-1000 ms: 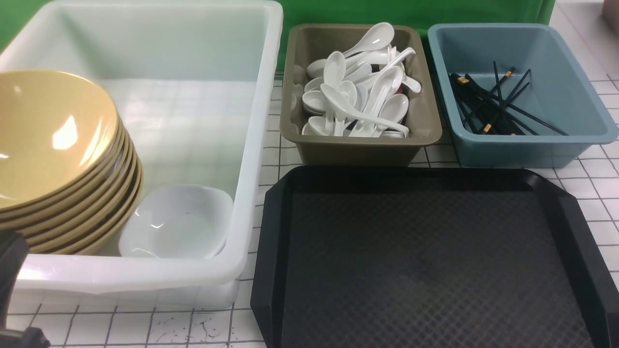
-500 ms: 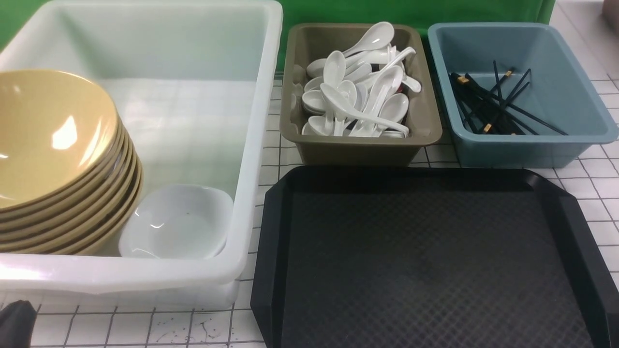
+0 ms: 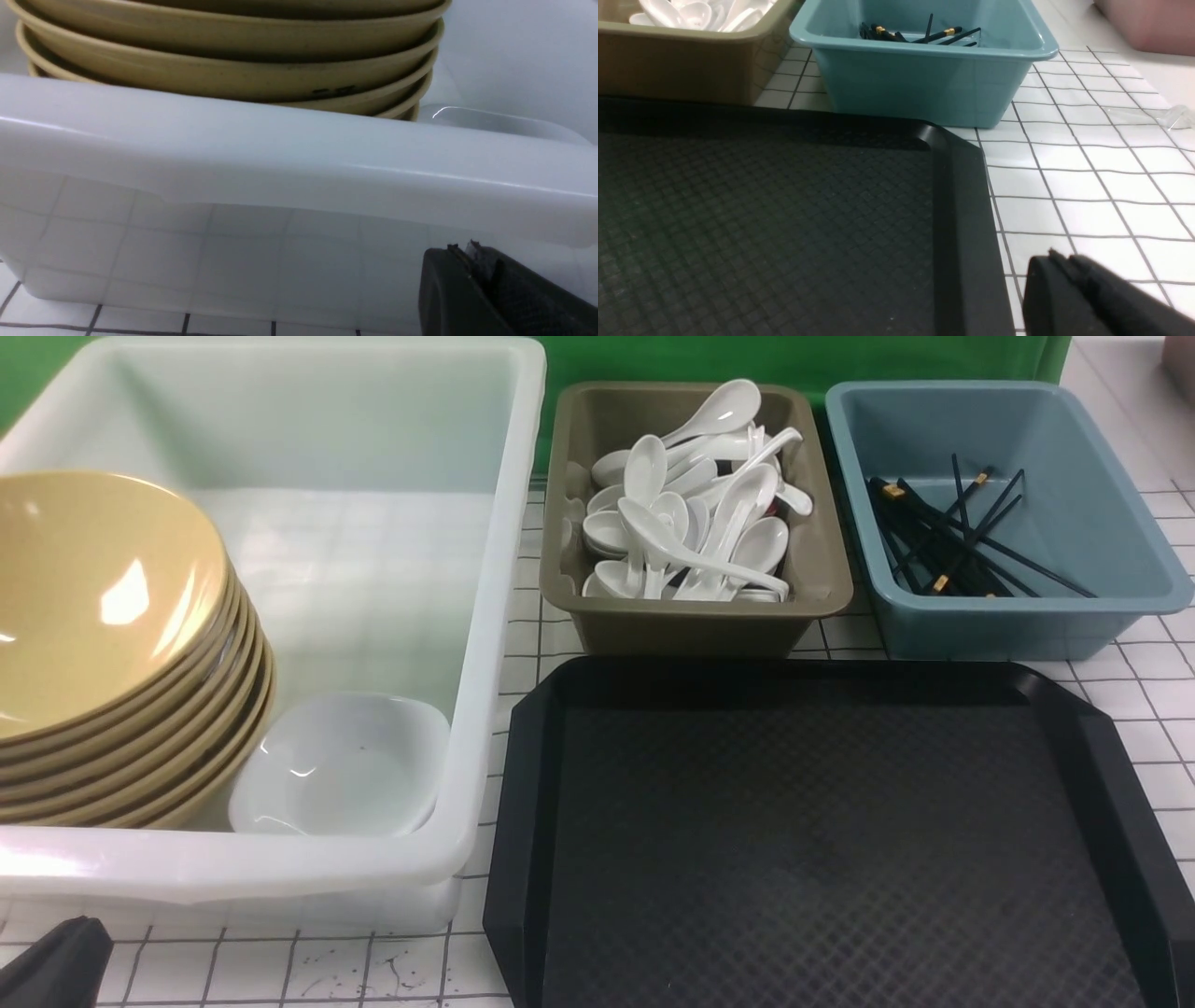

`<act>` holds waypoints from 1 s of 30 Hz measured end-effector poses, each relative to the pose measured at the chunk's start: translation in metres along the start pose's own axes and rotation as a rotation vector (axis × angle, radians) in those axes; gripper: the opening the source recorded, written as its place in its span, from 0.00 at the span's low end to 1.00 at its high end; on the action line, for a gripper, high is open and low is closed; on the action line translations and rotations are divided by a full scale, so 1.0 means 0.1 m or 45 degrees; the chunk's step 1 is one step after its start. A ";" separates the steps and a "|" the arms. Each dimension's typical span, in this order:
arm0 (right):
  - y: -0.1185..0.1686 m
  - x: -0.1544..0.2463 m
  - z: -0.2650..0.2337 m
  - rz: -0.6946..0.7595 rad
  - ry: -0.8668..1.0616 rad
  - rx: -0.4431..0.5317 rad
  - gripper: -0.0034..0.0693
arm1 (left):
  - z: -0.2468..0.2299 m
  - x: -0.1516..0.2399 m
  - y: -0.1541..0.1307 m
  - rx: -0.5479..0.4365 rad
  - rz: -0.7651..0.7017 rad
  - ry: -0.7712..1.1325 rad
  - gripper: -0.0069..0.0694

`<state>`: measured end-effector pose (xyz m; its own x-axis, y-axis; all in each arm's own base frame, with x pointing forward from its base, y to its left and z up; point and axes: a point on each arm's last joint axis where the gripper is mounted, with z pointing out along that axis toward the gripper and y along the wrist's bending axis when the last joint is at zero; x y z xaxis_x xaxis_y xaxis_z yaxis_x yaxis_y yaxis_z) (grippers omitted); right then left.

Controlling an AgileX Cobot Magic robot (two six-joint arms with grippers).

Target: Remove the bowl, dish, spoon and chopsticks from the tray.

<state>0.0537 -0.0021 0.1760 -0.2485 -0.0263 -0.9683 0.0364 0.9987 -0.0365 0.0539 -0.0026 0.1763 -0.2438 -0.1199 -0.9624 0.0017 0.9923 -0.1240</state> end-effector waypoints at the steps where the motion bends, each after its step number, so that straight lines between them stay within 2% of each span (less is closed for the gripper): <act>1: 0.00 0.00 0.00 0.000 0.000 0.000 0.15 | 0.00 0.00 0.00 0.001 -0.003 0.000 0.08; 30: 0.00 0.00 0.00 0.000 0.000 0.000 0.18 | 0.00 0.00 0.00 0.003 -0.008 0.000 0.08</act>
<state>0.0537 -0.0021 0.1760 -0.2485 -0.0263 -0.9683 0.0364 0.9987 -0.0365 0.0538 -0.0027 0.1763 -0.2440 -0.1258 -0.9616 0.0022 0.9915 -0.1302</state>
